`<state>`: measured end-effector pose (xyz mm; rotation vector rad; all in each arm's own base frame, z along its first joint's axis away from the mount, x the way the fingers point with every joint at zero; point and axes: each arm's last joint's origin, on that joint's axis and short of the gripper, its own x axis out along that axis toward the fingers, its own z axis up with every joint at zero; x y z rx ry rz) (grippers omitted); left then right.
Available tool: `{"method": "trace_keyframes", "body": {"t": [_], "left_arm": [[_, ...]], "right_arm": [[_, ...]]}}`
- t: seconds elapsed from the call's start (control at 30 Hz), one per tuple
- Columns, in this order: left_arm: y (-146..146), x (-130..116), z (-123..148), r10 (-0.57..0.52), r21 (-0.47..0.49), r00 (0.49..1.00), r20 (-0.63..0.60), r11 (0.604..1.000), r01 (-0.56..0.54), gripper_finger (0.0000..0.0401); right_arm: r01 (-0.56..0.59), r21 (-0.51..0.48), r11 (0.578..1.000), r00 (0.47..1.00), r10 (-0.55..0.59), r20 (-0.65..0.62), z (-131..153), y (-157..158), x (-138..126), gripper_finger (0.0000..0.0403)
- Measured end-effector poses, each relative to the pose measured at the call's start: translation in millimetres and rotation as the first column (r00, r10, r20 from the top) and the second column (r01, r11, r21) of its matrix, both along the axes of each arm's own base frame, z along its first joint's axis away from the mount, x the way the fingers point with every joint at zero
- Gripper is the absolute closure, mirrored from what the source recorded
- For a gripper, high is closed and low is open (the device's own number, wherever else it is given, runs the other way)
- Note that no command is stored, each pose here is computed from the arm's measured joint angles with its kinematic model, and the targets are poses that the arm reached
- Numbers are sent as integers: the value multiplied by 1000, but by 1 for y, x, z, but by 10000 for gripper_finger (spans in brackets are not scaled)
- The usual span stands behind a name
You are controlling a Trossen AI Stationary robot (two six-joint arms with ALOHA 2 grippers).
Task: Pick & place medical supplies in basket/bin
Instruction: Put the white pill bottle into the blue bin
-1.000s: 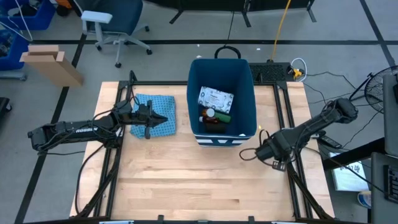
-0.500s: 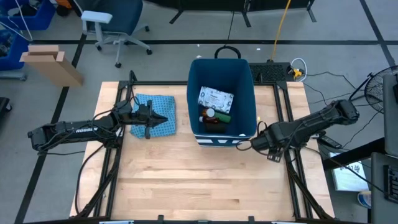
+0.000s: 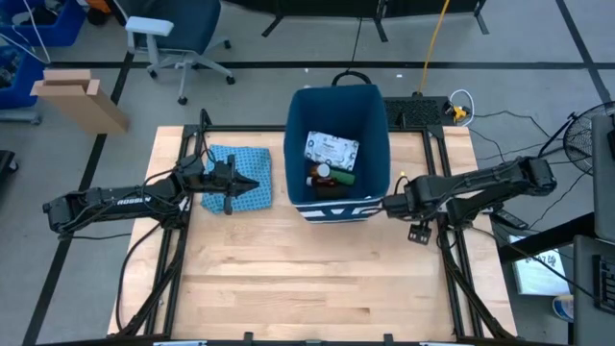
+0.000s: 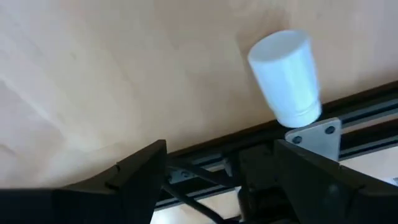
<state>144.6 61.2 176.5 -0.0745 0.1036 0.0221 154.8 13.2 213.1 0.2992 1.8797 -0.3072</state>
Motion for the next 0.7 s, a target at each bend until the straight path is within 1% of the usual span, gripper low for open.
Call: {"method": "trace_keyframes", "body": {"t": [0.17, 0.3, 0.37, 0.47, 0.57, 0.63, 0.7], "left_arm": [[0, 0, 0, 0, 0, 1000, 0, 1000, 0, 375], [0, 0, 0, 0, -3, 1000, -3, 1000, 0, 375], [0, 0, -1, 0, -8, 1000, -11, 1000, 0, 375], [0, 0, -2, 1, -12, 1000, -18, 1000, -1, 375], [0, 0, -2, 1, -13, 1000, -20, 1000, -1, 375], [0, 0, -2, 1, -13, 1000, -20, 1000, -2, 375], [0, 0, -2, 1, -14, 1000, -22, 1000, -1, 375]], "right_arm": [[0, 43, 999, 1000, 0, 1, 0, -5, 0, 112], [9, 24, 1000, 1000, -9, -20, 0, -9, -2, 112], [41, 30, 999, 998, -39, -52, -4, -12, -6, 112], [85, 106, 991, 992, -74, -103, -13, -10, -12, 113], [75, 99, 992, 994, -66, -92, -11, -6, -11, 118], [82, 109, 991, 992, -70, -106, -11, -3, -12, 121], [139, 128, 982, 984, -122, -131, -10, 0, -13, 125]]}}
